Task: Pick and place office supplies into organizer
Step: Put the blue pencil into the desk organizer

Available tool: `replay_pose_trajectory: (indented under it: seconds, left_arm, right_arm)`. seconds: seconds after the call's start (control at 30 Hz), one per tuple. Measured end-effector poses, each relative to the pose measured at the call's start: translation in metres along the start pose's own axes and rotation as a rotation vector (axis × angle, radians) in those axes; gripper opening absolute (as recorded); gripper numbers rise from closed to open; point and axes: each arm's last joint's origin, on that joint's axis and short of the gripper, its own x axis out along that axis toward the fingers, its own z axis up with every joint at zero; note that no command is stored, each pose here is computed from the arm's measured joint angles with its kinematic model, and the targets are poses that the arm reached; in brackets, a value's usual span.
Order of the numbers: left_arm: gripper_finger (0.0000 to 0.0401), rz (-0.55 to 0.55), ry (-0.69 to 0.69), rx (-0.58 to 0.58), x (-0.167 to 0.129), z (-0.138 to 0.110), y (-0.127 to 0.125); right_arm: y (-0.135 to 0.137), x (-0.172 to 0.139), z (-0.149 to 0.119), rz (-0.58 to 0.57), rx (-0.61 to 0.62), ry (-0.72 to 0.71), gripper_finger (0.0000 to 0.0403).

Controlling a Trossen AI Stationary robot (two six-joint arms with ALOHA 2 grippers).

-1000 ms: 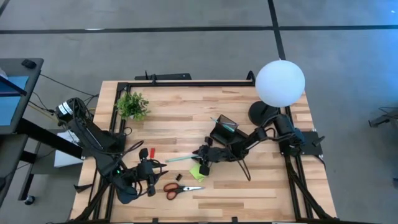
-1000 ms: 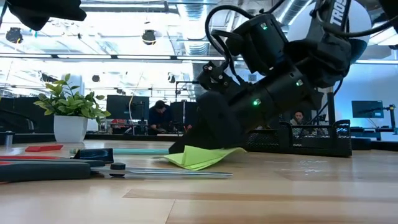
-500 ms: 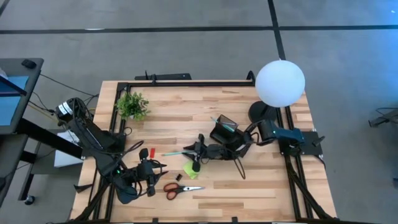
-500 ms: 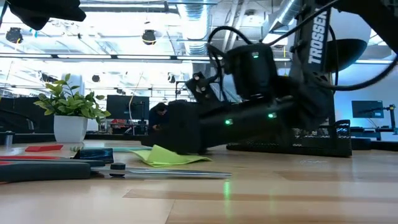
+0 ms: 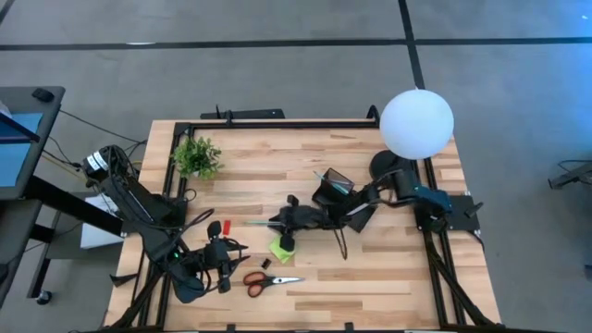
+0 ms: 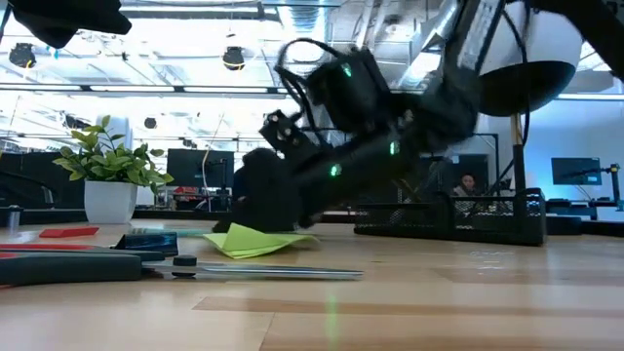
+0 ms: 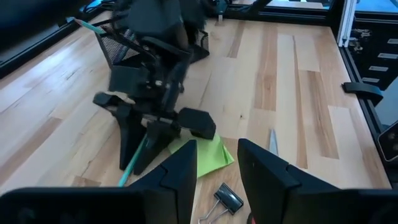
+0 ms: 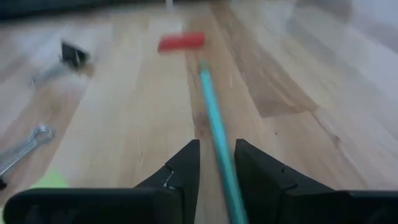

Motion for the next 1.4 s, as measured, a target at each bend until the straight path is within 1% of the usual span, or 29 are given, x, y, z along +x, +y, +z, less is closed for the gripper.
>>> replay_pose_trajectory:
  seconds: [0.03, 0.2, 0.37, 0.5, 0.67, 0.87, 1.03, 1.1, 1.27, 1.4]
  left_arm:
    - [0.0114, -0.001, 0.001, 0.0, 0.0, 0.0, 0.0]
    - [0.0114, -0.006, 0.002, 0.0, 0.0, 0.0, 0.0]
    - [0.0114, -0.012, 0.008, -0.009, 0.0, 0.0, -0.001]
    - [0.0114, -0.013, 0.008, -0.012, 0.0, 0.0, -0.001]
    - [0.0114, -0.013, 0.008, -0.006, 0.0, 0.0, -0.001]
    - [0.0114, -0.013, 0.008, -0.006, 0.0, 0.0, -0.001]
    - [0.0114, -0.013, 0.008, -0.006, 0.0, 0.0, -0.001]
    - [0.0114, -0.013, 0.008, -0.006, 0.0, 0.0, -0.001]
    - [0.0114, -0.013, 0.008, -0.006, 0.0, 0.0, -0.001]
    - [0.0114, -0.013, 0.009, -0.006, 0.0, 0.0, -0.001]
  right_arm:
    - [-0.001, -0.003, 0.003, -0.008, -0.005, 0.041, 0.0099]
    - [-0.006, -0.008, 0.012, -0.022, -0.057, 0.065, 0.01]
    - [-0.012, -0.004, 0.009, -0.001, -0.023, 0.071, 0.01]
    - [-0.011, -0.002, 0.004, -0.01, -0.033, 0.068, 0.0093]
    - [-0.013, -0.001, 0.004, -0.017, -0.036, 0.059, 0.007]
    - [-0.014, 0.0, 0.004, -0.04, -0.04, 0.052, 0.0014]
    - [-0.01, -0.001, 0.003, -0.05, -0.031, 0.049, 0.0017]
    - [-0.008, 0.0, 0.003, -0.046, -0.023, 0.027, 0.0012]
    - [-0.003, 0.001, 0.008, -0.017, -0.019, -0.106, 0.0009]
    - [-0.003, 0.001, 0.01, -0.029, 0.007, -0.126, 0.0013]
